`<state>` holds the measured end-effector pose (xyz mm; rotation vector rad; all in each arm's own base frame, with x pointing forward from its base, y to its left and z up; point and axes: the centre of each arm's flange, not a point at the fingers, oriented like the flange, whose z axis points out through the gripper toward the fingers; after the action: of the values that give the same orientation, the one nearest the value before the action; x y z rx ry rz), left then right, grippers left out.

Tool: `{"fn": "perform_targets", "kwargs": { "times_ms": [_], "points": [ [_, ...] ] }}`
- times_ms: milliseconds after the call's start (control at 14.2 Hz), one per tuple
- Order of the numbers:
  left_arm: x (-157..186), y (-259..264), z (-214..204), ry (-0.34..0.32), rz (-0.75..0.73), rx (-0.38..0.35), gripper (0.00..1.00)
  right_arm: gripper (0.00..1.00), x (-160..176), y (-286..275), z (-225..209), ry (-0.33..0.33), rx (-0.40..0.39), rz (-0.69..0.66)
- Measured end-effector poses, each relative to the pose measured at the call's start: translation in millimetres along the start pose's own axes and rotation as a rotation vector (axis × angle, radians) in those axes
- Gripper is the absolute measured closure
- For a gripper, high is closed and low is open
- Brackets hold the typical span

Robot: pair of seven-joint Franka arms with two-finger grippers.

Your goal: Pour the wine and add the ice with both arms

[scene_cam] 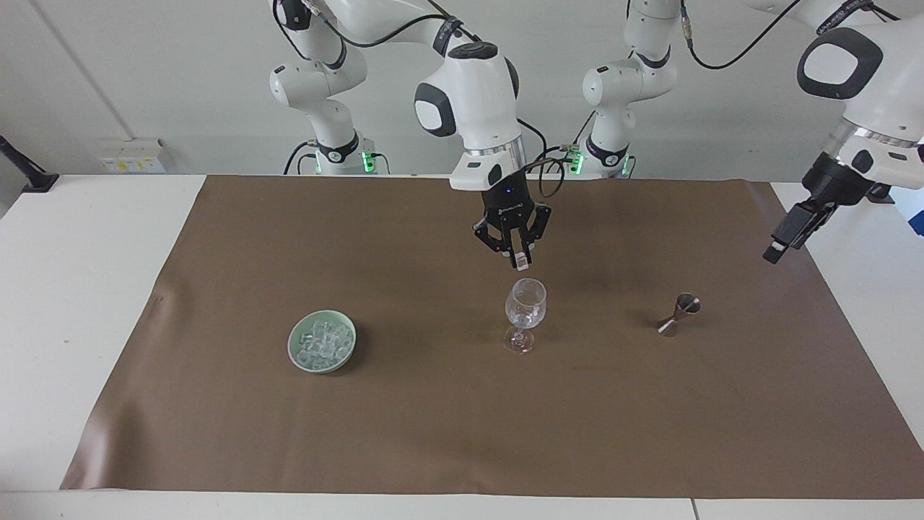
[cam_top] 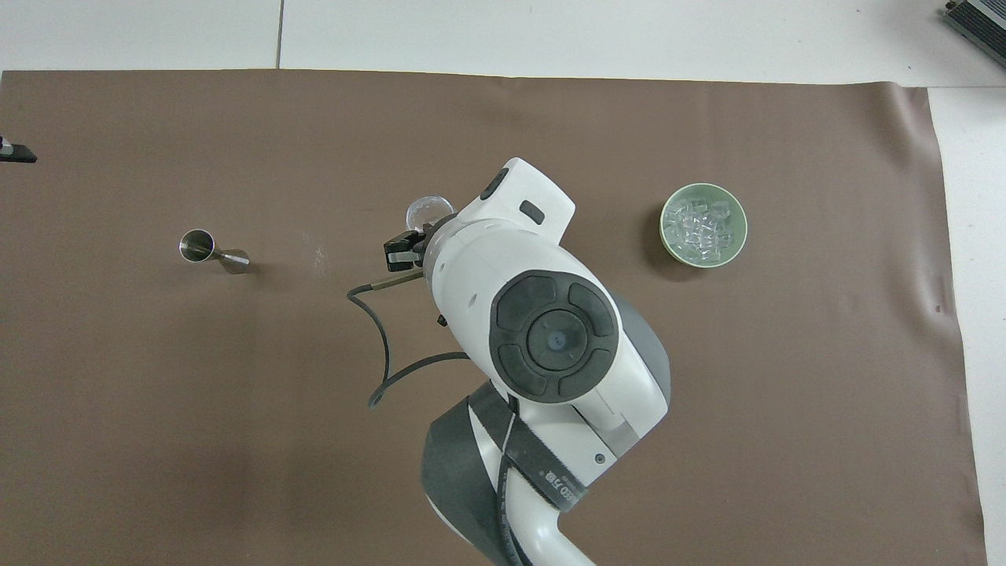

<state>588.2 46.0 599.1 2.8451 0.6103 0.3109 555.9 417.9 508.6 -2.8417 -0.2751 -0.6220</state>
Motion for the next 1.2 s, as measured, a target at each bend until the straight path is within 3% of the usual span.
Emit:
{"fn": "perform_targets", "kwargs": {
  "times_ms": [494, 848, 1201],
  "points": [
    [-37, 34, -14, -0.124, 0.377, 0.142, 0.0, 0.78, 4, -1, 13, 0.013, 0.01, 0.002],
    [-66, 41, -29, -0.223, 0.499, 0.186, 0.0, 0.78, 8, -2, 32, 0.023, 0.019, 0.005],
    [-82, 55, -24, -0.245, 0.548, 0.189, 0.0, 0.78, 9, -1, 38, 0.026, 0.02, 0.007]
  ]
}}
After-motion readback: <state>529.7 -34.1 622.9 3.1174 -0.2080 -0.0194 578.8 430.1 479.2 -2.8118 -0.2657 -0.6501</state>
